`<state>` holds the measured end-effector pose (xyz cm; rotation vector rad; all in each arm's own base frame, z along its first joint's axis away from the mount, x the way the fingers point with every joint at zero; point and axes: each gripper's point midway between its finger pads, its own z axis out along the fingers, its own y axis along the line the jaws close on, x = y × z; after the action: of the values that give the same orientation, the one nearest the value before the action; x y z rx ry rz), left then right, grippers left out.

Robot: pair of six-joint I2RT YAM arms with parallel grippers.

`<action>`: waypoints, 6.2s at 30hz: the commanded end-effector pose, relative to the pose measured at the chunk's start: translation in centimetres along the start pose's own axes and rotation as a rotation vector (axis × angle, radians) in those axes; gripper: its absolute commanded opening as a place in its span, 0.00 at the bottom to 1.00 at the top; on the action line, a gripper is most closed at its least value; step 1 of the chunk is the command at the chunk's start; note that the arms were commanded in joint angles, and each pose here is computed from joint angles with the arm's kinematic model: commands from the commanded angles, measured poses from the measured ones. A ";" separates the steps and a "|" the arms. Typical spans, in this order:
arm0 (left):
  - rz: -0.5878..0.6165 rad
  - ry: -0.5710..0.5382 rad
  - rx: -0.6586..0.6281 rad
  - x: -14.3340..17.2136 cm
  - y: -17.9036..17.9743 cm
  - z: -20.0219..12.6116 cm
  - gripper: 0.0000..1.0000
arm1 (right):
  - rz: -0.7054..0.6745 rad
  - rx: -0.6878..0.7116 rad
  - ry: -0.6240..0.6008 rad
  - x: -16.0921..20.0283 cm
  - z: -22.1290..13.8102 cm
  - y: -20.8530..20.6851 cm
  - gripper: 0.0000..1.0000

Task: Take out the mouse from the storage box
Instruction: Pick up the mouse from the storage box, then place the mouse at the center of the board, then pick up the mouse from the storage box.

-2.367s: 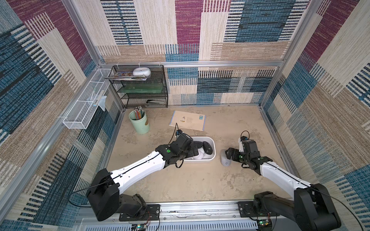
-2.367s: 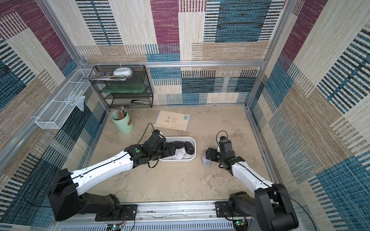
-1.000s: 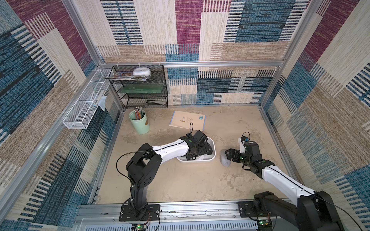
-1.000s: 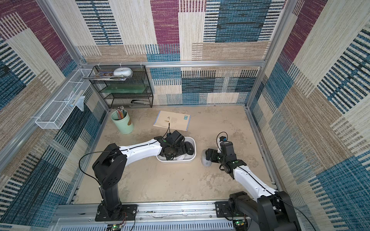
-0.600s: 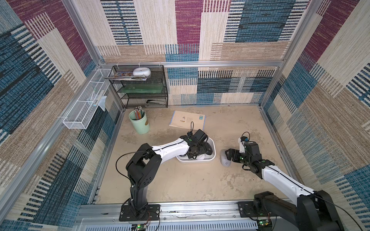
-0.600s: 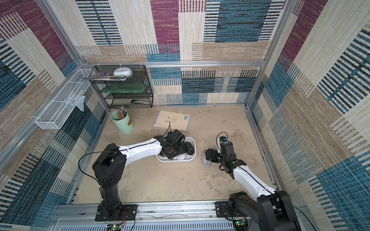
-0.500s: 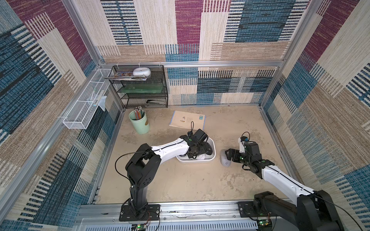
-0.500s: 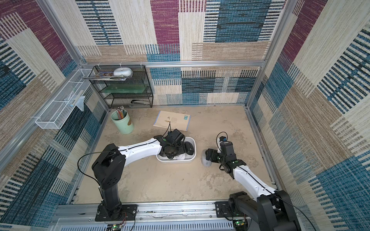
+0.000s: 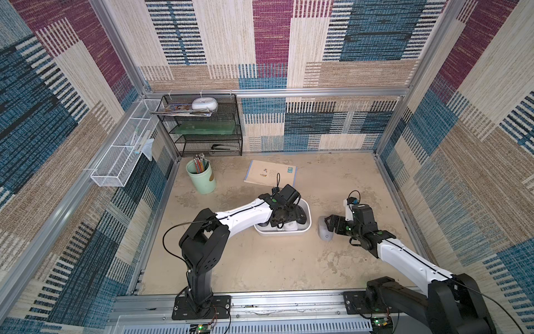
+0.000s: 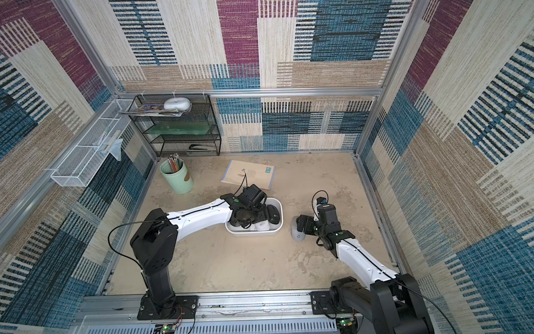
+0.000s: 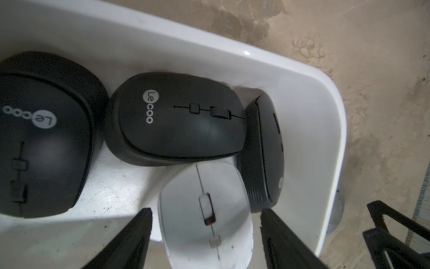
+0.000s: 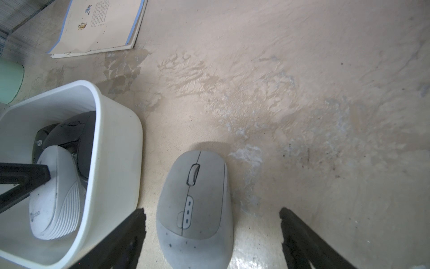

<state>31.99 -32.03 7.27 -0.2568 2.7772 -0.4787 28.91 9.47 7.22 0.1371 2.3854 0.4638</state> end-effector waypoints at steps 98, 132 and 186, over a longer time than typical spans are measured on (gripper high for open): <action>-0.171 -0.333 -0.123 -4.1 23.3 -10.3 0.89 | -0.249 0.002 0.046 -1.7 -0.6 10.5 0.88; -0.026 -0.539 0.025 -3.2 22.1 -12.7 0.91 | -0.472 0.396 0.355 1.7 7.2 13.2 0.53; -0.022 -0.556 0.025 -3.4 22.0 -13.2 0.91 | -0.523 0.428 0.238 -0.3 4.8 16.2 0.21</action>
<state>27.82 -6.87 11.48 -0.3654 2.2537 -0.3744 32.25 26.08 8.82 -0.3349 2.6245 -0.2740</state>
